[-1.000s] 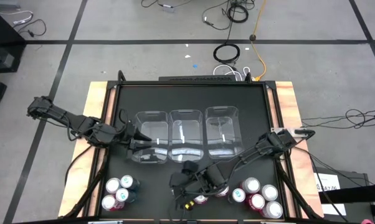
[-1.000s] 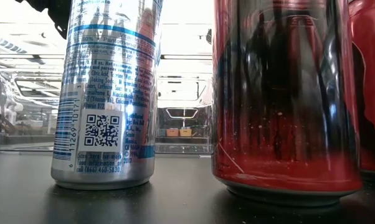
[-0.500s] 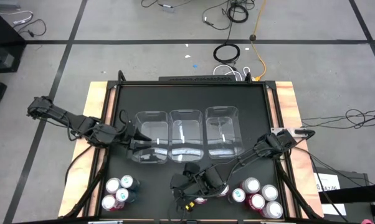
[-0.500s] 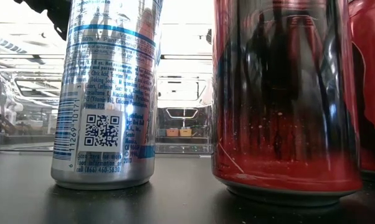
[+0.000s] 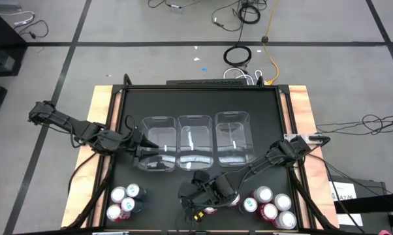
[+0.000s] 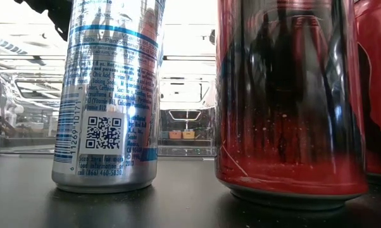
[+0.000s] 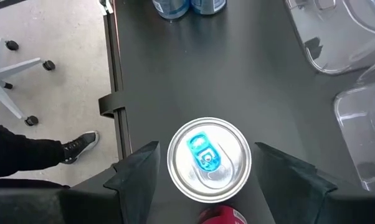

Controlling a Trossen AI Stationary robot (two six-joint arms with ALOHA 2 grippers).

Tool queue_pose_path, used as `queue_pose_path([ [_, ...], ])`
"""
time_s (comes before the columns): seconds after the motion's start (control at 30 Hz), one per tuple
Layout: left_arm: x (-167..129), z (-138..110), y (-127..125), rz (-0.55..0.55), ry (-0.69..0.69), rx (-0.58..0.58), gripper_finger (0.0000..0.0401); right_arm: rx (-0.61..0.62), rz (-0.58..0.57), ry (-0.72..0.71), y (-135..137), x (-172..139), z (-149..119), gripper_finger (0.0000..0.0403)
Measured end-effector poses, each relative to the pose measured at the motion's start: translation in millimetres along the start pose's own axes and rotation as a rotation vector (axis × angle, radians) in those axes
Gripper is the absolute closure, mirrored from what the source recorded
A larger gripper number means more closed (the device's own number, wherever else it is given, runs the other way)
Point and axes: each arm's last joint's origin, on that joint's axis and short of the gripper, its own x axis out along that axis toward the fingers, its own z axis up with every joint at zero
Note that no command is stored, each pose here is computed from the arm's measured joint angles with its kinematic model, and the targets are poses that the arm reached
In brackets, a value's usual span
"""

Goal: Sort soda cans
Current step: Put the blue soda can into the middle transparent bin

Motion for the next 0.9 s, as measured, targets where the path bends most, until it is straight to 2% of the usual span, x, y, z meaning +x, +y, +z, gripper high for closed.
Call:
queue_pose_path([
  [0.5, 0.0, 0.0, 0.0, 0.000, 0.000, 0.000, 0.0258, -0.030, 0.001, -0.004, -0.7, 0.2, 1.1, 0.0148],
  [0.9, 0.0, 0.0, 0.0, 0.000, 0.000, 0.000, 0.0258, -0.033, 0.001, -0.004, -0.7, 0.2, 1.1, 0.0092],
])
